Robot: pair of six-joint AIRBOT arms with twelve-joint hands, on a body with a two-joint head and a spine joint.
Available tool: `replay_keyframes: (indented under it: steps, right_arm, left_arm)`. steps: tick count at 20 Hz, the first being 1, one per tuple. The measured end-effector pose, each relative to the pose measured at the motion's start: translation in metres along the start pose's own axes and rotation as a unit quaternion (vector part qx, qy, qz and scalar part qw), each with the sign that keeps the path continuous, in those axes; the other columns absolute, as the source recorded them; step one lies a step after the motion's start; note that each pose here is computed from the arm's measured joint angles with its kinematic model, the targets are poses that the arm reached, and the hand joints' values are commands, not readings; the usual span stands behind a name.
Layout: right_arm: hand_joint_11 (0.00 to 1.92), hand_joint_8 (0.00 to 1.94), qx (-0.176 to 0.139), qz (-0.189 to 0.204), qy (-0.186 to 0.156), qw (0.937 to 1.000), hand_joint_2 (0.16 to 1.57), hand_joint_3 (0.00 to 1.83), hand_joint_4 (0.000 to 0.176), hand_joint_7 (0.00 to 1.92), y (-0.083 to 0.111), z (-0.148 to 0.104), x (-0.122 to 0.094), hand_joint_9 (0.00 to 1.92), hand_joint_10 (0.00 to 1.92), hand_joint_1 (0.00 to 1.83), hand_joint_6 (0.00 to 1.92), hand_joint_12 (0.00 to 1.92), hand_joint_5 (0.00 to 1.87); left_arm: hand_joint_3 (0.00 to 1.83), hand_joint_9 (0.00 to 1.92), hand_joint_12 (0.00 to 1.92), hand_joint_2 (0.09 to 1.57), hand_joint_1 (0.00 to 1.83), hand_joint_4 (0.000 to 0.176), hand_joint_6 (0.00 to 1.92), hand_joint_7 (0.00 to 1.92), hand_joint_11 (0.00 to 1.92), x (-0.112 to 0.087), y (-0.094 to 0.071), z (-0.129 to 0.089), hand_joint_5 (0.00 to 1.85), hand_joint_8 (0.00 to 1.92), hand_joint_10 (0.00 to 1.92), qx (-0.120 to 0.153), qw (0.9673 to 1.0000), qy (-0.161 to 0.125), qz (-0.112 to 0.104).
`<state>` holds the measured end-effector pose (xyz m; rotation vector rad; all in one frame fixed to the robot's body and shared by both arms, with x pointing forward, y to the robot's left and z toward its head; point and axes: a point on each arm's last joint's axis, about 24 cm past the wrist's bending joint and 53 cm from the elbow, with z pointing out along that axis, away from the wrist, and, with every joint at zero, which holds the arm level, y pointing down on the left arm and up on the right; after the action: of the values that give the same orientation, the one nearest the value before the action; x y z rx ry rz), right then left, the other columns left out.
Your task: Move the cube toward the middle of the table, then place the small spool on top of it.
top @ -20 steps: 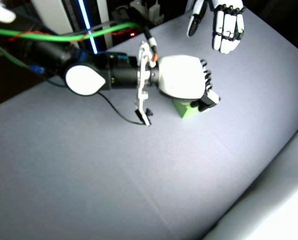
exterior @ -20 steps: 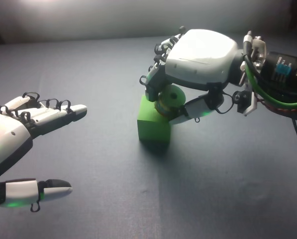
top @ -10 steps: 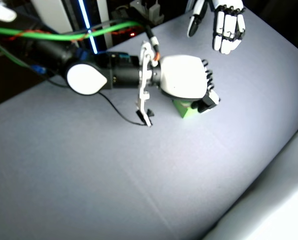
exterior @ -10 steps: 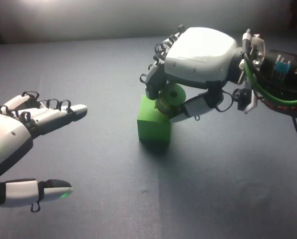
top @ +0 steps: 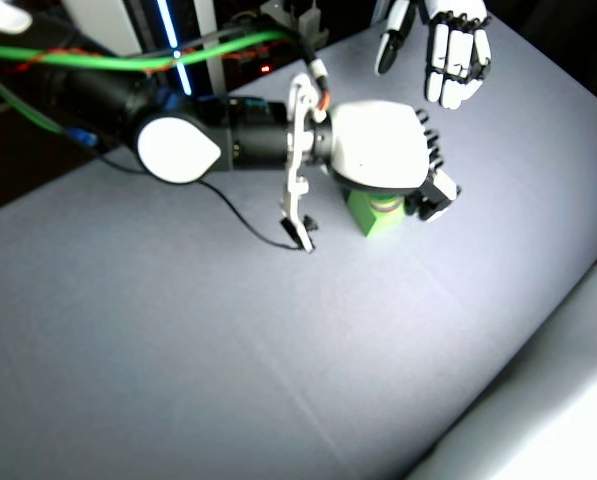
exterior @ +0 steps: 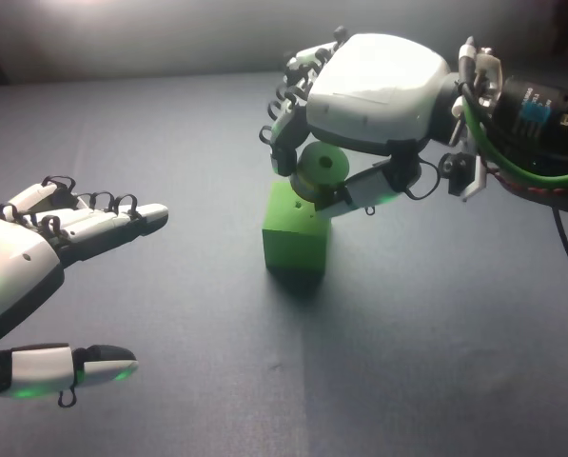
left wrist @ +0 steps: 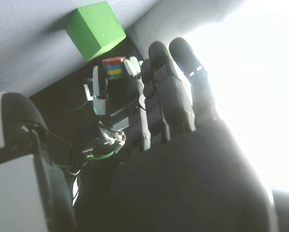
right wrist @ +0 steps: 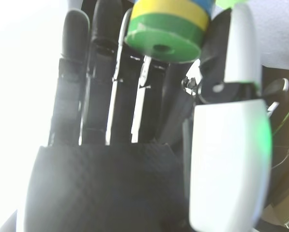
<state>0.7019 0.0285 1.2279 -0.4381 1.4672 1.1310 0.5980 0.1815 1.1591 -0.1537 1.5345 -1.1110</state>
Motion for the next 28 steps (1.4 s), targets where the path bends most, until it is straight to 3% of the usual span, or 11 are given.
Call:
replay_keyframes:
  steps: [1, 2, 3, 6, 8, 10, 15, 16, 18, 22, 28]
  right_arm:
    - [0.65, 0.36, -0.001, 0.000, -0.002, 1.0000, 1.05, 0.00, 0.000, 1.12, 0.0008, 0.0004, -0.0016, 1.03, 0.04, 1.26, 0.87, 0.73, 1.13]
    - [0.75, 0.31, -0.002, 0.000, -0.003, 1.0000, 1.04, 0.00, 0.000, 1.26, 0.0013, 0.0005, -0.0023, 1.03, 0.78, 1.36, 0.90, 0.85, 1.06]
    - [0.75, 0.46, -0.003, 0.000, -0.003, 1.0000, 1.06, 0.00, 0.000, 1.18, 0.0018, 0.0005, -0.0020, 0.97, 0.99, 1.38, 0.96, 0.91, 1.05]
    - [0.74, 0.90, -0.002, -0.001, 0.000, 1.0000, 1.05, 0.00, 0.000, 1.08, 0.0020, 0.0007, -0.0003, 1.05, 0.65, 1.27, 0.54, 1.22, 1.21]
    - [0.91, 1.06, -0.002, 0.000, -0.001, 1.0000, 1.05, 0.00, 0.000, 1.10, 0.0021, 0.0007, -0.0008, 1.07, 1.23, 1.29, 0.23, 1.62, 1.26]
    - [0.90, 0.78, -0.001, -0.001, 0.001, 1.0000, 1.02, 0.00, 0.000, 1.24, 0.0016, 0.0007, -0.0002, 1.12, 0.99, 1.30, 0.31, 1.48, 1.24]
    - [0.76, 0.70, -0.005, 0.002, 0.003, 1.0000, 1.02, 0.00, 0.000, 1.25, 0.0061, 0.0046, 0.0037, 1.11, 0.72, 1.29, 0.52, 1.33, 1.16]
    - [0.77, 0.62, -0.006, 0.003, 0.003, 1.0000, 1.05, 0.00, 0.000, 1.22, 0.0070, 0.0053, 0.0044, 1.03, 1.05, 1.37, 0.58, 1.31, 1.11]
    - [0.72, 0.74, -0.007, 0.003, 0.003, 1.0000, 1.06, 0.00, 0.000, 1.15, 0.0078, 0.0059, 0.0050, 0.99, 1.15, 1.37, 0.60, 1.38, 1.08]
    - [0.64, 0.76, -0.007, 0.004, 0.003, 1.0000, 1.03, 0.00, 0.000, 1.19, 0.0076, 0.0059, 0.0050, 1.05, 0.77, 1.27, 0.50, 1.41, 1.21]
    - [0.68, 0.79, -0.008, 0.005, 0.004, 0.9999, 1.02, 0.00, 0.000, 1.19, 0.0091, 0.0062, 0.0057, 1.05, 0.83, 1.27, 0.40, 1.43, 1.25]
  left_arm:
    - [0.00, 0.45, 1.21, 0.95, 0.81, 0.077, 0.00, 0.39, 0.00, 0.0007, 0.0000, 0.0001, 0.34, 0.00, 0.00, 0.000, 1.0000, 0.000, -0.001]
    - [0.00, 0.46, 1.23, 0.95, 0.79, 0.076, 0.01, 0.40, 0.02, 0.0019, 0.0007, 0.0004, 0.35, 0.00, 0.01, -0.001, 1.0000, 0.000, -0.003]
    - [0.00, 0.45, 1.18, 0.94, 0.82, 0.068, 0.01, 0.41, 0.00, 0.0033, 0.0011, 0.0005, 0.38, 0.00, 0.00, -0.001, 1.0000, 0.002, -0.005]
    - [0.00, 0.41, 1.03, 0.94, 0.82, 0.055, 0.01, 0.40, 0.00, 0.0041, 0.0013, 0.0005, 0.43, 0.00, 0.00, -0.002, 1.0000, 0.003, -0.005]
    - [0.00, 0.42, 1.00, 0.95, 0.81, 0.012, 0.01, 0.42, 0.00, 0.0042, 0.0015, 0.0005, 0.49, 0.00, 0.00, -0.002, 1.0000, 0.004, -0.005]
    - [0.00, 0.43, 0.98, 0.95, 0.83, 0.000, 0.02, 0.45, 0.00, 0.0040, 0.0015, 0.0005, 0.56, 0.00, 0.00, -0.002, 1.0000, 0.003, -0.007]
    - [0.00, 0.61, 0.99, 0.98, 0.91, 0.000, 0.02, 0.66, 0.13, 0.0041, 0.0013, 0.0005, 0.86, 0.01, 0.02, -0.002, 1.0000, 0.003, -0.008]
    - [0.00, 0.62, 1.00, 0.98, 0.92, 0.000, 0.02, 0.68, 0.13, 0.0044, 0.0013, 0.0006, 0.87, 0.01, 0.02, -0.002, 1.0000, 0.004, -0.009]
    - [0.00, 0.62, 1.05, 1.01, 0.93, 0.000, 0.01, 0.69, 0.11, 0.0045, 0.0015, 0.0006, 0.87, 0.01, 0.01, -0.002, 0.9999, 0.004, -0.009]
    - [0.00, 0.64, 1.03, 1.01, 0.89, 0.011, 0.01, 0.68, 0.13, 0.0043, 0.0010, 0.0006, 0.87, 0.00, 0.01, -0.001, 0.9999, 0.003, -0.011]
    - [0.00, 0.65, 1.05, 1.01, 0.93, 0.000, 0.02, 0.73, 0.11, 0.0047, 0.0012, 0.0006, 0.94, 0.01, 0.01, -0.001, 0.9999, 0.003, -0.011]
